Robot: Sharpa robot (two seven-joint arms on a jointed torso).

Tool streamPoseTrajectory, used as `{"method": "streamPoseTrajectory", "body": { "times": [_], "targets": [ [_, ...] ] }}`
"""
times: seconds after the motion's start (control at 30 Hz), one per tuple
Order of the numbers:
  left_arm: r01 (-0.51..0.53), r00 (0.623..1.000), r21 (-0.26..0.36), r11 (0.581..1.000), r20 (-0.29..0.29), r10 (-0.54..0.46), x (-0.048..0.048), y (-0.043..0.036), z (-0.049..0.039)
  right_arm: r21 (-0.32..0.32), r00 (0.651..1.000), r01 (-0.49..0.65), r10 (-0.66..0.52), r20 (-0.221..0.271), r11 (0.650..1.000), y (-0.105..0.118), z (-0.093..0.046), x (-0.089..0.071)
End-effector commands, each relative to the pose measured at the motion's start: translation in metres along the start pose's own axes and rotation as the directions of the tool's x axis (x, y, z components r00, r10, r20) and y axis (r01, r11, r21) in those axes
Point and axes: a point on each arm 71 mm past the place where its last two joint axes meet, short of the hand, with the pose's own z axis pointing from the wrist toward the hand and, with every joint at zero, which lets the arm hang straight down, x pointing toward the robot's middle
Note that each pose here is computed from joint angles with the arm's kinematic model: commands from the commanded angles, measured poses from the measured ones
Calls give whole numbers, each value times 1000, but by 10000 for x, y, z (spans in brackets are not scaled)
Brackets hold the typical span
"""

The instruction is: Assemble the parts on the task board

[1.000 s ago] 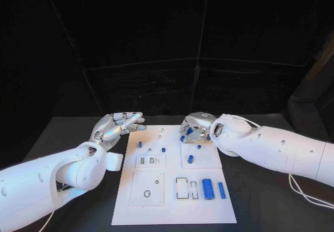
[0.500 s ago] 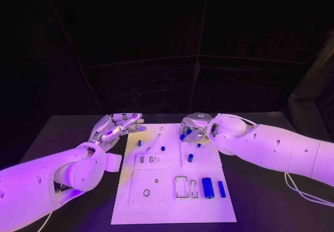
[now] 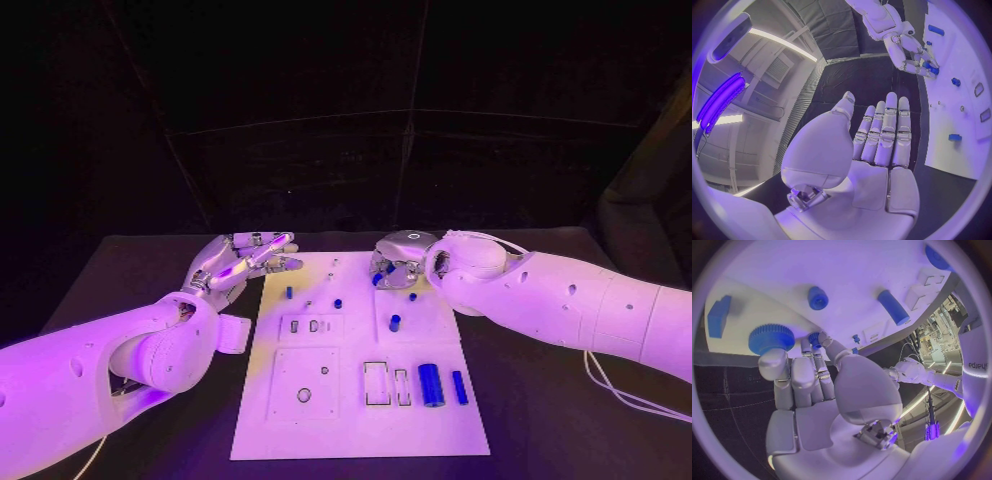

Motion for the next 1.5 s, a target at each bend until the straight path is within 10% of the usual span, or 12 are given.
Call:
{"method": "streamPoseTrajectory", "body": {
  "times": [0.03, 0.5, 1.5],
  "targets": [
    [4, 1000, 2, 1000, -19, -4, 13, -11, 0, -12, 999, -2, 3, 39, 1000, 19, -9, -22],
    [7, 1000, 1, 1000, -24, -7, 6, -13, -5, 17, 968, -52, 47, 247, 998, 57, 93, -274],
    [10, 999, 0, 1000, -33, -10, 24, -32, -7, -4, 985, -32, 32, 171, 999, 393, 531, -238]
  ]
}}
